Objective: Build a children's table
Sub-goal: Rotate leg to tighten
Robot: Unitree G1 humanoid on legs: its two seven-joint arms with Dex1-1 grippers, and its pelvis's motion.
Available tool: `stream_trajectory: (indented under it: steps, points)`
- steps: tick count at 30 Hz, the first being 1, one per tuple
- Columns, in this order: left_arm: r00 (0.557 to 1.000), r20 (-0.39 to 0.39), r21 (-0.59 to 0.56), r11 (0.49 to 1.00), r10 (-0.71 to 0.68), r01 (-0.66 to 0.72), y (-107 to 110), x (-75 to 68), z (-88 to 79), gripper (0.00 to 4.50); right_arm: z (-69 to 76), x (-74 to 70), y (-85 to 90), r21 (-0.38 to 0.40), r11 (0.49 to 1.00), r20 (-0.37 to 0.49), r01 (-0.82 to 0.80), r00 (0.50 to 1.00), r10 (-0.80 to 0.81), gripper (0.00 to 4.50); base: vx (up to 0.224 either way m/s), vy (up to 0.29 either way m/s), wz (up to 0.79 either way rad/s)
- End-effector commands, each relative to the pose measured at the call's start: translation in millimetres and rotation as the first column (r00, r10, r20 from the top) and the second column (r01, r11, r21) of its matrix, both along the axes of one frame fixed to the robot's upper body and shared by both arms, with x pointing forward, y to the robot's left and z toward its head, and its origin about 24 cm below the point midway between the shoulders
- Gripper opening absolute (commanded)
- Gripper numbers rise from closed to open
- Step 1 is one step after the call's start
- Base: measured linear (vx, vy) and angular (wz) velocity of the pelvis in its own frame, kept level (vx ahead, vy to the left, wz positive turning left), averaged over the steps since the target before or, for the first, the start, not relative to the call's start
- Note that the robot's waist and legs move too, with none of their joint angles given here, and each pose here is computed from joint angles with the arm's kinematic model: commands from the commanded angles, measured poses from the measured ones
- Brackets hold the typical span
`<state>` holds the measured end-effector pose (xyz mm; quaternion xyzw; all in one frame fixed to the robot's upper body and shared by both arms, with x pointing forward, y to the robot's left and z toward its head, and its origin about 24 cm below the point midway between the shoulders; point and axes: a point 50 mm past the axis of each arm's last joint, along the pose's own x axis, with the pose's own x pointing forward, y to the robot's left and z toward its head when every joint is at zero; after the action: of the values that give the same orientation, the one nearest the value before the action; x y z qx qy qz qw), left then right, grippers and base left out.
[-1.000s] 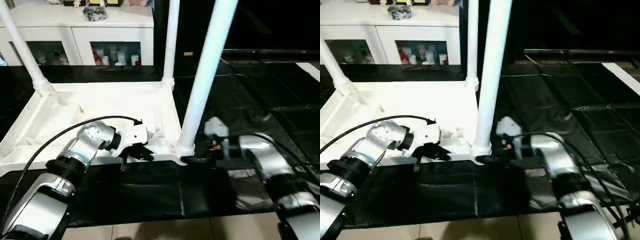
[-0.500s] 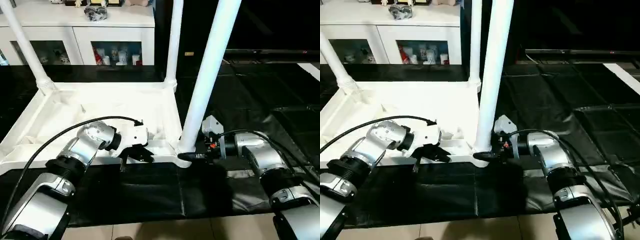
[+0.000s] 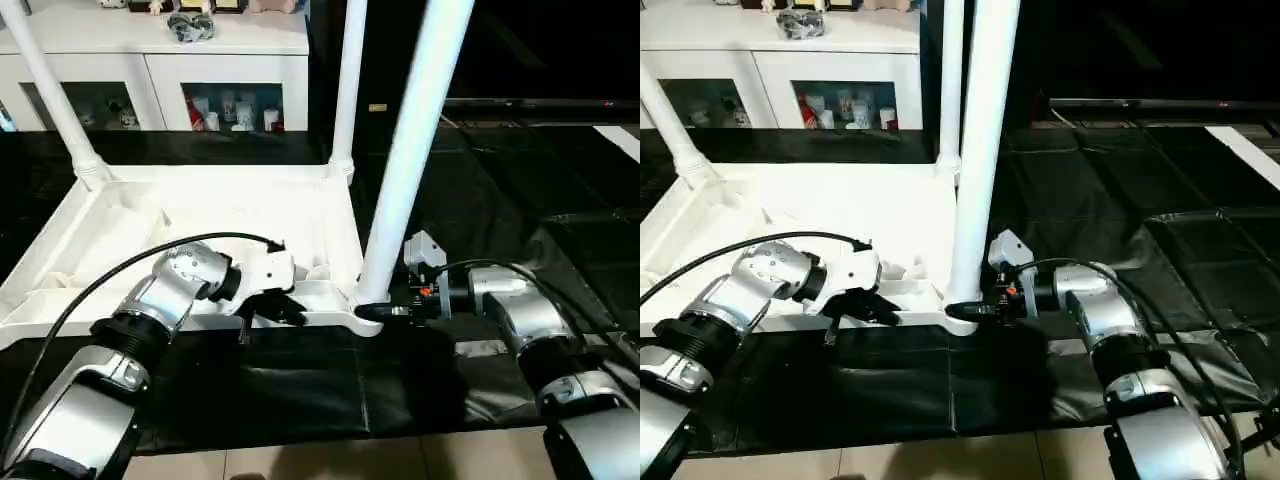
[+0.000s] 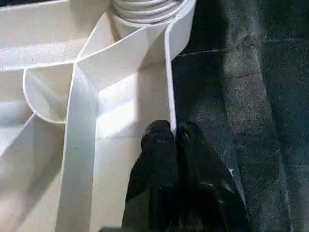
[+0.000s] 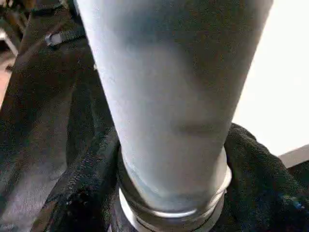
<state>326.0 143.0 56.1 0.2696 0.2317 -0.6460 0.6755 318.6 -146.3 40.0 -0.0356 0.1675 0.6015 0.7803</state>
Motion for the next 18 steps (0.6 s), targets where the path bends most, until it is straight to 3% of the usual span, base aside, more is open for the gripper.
stream_trajectory:
  steps: [1,3,4,7,10,14,18]
  points:
    - [0.995,-0.012,-0.049,0.994,0.100,-0.100,-11.9,7.5,2.2,0.00,-9.7,-6.9,9.7,0.052,0.997,-0.063,0.059,0.997,-0.056,2.73,0.000,0.000,0.00]
    - [0.986,-0.025,-0.089,0.982,0.165,-0.167,-16.7,11.5,4.8,0.00,-14.9,-8.8,13.3,0.051,0.992,-0.080,0.116,0.991,-0.112,2.72,0.000,0.000,0.00]
    - [0.963,-0.048,-0.152,0.951,0.266,-0.271,-27.4,18.2,10.9,0.00,-25.8,-12.6,22.4,0.031,0.978,-0.109,0.204,0.974,-0.200,2.72,0.000,0.000,0.00]
    - [0.939,-0.066,-0.210,0.915,0.337,-0.343,-43.9,22.8,18.3,0.00,-35.1,-12.2,40.8,0.041,0.945,-0.146,0.324,0.938,-0.315,2.72,0.000,0.000,0.00]
    - [0.925,-0.060,-0.227,0.897,0.376,-0.380,-57.9,24.9,23.0,0.00,-37.4,-4.4,59.6,0.062,0.887,-0.205,0.457,0.876,-0.437,2.72,0.000,0.000,0.00]
    - [0.923,0.009,-0.215,0.902,0.386,-0.375,-79.8,20.1,22.6,0.00,-37.3,10.5,84.1,-0.014,0.783,-0.255,0.621,0.755,-0.604,2.72,0.000,0.000,0.00]
    - [0.918,0.019,-0.193,0.902,0.396,-0.385,-80.9,18.5,22.1,0.00,-33.9,12.8,89.7,-0.015,0.770,-0.230,0.638,0.747,-0.624,2.72,0.000,0.000,0.00]
